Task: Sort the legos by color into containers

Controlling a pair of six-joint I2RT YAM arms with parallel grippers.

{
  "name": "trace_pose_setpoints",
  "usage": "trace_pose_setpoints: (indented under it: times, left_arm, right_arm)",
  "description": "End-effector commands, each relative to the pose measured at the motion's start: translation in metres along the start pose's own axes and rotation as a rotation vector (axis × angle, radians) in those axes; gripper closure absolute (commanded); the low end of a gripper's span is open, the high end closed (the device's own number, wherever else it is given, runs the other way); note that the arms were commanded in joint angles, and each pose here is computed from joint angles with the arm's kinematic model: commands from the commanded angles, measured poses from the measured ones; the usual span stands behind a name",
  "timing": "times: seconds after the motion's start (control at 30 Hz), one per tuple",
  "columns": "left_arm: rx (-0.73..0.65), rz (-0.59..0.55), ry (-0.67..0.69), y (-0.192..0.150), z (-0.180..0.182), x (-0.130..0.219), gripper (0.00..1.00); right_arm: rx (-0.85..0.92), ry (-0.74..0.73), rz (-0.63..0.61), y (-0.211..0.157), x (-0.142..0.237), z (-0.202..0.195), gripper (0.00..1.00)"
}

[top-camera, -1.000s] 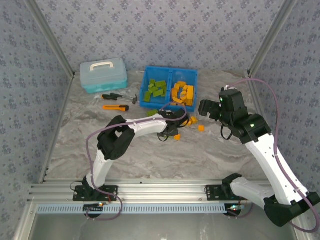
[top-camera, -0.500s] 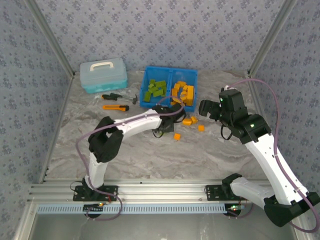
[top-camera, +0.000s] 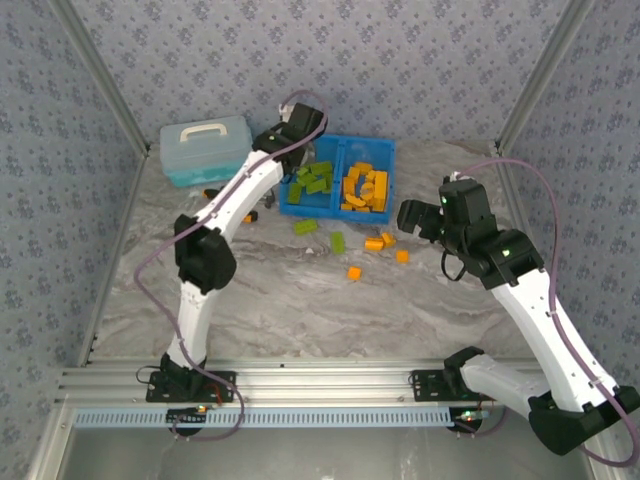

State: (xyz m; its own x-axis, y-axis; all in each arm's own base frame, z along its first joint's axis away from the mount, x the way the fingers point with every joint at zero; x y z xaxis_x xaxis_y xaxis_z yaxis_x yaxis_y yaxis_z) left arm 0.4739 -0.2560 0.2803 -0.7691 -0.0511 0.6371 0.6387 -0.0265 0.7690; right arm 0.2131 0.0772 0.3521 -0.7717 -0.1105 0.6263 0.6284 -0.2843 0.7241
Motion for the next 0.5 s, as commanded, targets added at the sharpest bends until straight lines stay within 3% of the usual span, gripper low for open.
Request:
trace_pose_setpoints:
  times: [0.0,0.1,0.23,0.37,0.47]
  left_arm:
    - [-0.127,-0.007,-0.054,-0.002,-0.022,-0.018,0.74]
    - [-0.131,-0.018,-0.063,0.001,-0.028,-0.026,0.71]
    - [-0.101,-0.015,-0.064,0.007,-0.027,-0.018,0.5]
    - [-0.031,-0.005,-0.063,0.017,-0.012,0.017,0.36]
    - [0.015,-0.007,-0.093,0.022,-0.003,0.05,0.33]
  right_arm:
    - [-0.008,-0.009,0.005,-0.002,0.008,-0.004,0.0]
    - [-0.004,-0.01,0.001,-0.001,0.01,-0.004,0.0]
    - [-0.003,-0.013,0.005,-0.001,0.011,-0.005,0.0]
    - [-0.007,-0.006,0.003,-0.001,0.011,-0.004,0.0]
    - [-0.012,0.005,-0.001,0.001,0.01,-0.002,0.0]
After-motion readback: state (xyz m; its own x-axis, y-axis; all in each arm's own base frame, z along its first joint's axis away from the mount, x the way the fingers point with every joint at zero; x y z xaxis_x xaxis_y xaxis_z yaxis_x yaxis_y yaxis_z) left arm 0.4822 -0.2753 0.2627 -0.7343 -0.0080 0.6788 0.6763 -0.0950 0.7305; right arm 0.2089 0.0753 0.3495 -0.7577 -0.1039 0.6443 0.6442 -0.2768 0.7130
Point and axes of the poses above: each hand's point on the last joint's axis, 136 mm out from that joint toward the fingers, its own x axis back along the fingers, its own z axis along the line the jaws close on, y = z × x, the point moved 8 cm from there along x, back along the fingers, and after that the axes turned 2 degrees about -x, right-handed, at the moved point
